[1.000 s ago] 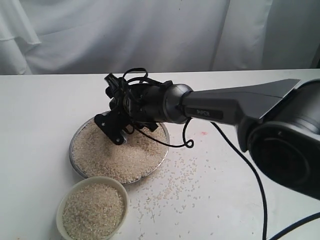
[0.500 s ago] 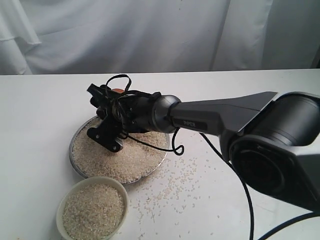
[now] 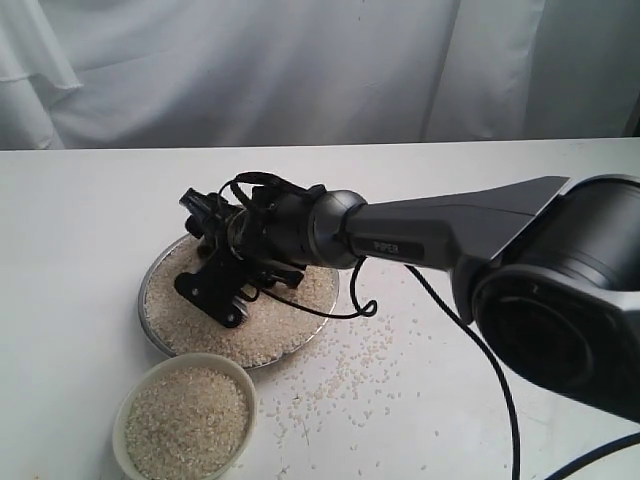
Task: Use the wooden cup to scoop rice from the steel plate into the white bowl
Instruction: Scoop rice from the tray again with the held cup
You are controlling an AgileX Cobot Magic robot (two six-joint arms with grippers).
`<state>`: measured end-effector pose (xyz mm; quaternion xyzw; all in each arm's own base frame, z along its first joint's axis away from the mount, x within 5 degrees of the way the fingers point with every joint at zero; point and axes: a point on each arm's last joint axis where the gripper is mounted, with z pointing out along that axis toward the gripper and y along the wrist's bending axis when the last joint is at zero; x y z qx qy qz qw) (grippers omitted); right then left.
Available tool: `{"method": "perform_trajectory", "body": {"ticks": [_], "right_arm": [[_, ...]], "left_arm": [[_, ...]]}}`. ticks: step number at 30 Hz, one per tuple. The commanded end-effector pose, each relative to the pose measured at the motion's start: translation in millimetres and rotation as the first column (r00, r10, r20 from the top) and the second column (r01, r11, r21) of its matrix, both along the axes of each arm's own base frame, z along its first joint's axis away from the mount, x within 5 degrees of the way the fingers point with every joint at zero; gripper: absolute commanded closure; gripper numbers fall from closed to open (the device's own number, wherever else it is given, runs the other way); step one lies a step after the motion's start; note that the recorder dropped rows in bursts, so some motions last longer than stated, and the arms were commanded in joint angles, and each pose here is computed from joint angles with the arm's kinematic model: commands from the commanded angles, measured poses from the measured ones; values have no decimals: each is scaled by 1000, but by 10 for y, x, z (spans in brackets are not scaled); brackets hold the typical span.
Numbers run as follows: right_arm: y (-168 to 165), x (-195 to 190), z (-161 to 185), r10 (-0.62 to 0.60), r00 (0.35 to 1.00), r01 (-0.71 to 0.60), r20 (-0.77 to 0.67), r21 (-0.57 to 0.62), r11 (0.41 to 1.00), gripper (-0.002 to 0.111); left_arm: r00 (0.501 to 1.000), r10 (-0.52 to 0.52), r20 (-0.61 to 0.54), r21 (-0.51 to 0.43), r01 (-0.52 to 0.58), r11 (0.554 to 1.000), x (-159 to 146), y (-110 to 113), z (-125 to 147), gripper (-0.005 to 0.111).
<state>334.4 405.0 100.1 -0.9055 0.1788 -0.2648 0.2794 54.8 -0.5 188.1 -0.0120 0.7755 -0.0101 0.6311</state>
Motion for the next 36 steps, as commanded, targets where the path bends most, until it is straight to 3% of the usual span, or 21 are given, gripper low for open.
{"method": "perform_trajectory", "body": {"ticks": [1,10,20,25,30,36], "right_arm": [[-79,-151,-180,-87,981,75,-173,-77,994,108],[-108,-290,-234,-86,913,57,-398,-85,995,108],[-269,-144,-277,-180,838,177,-516,-55,983,108],[-332,-151,-271,-184,772,183,-608,-65,981,108],[-334,-138,-263,-190,755,205,-627,-49,977,108],[-310,-93,-134,-188,691,244,-698,-20,970,108]], "left_arm": [[1000,-1,7,-4,1,1000,-1,-1,-7,107],[1000,-1,7,-4,1,1000,-1,-1,-7,107],[1000,-1,7,-4,1,1000,-1,-1,-7,107],[1000,-1,7,-4,1,1000,-1,-1,-7,107],[1000,-1,7,-4,1,1000,-1,-1,-7,107],[1000,-1,7,-4,1,1000,-1,-1,-7,107]]}}
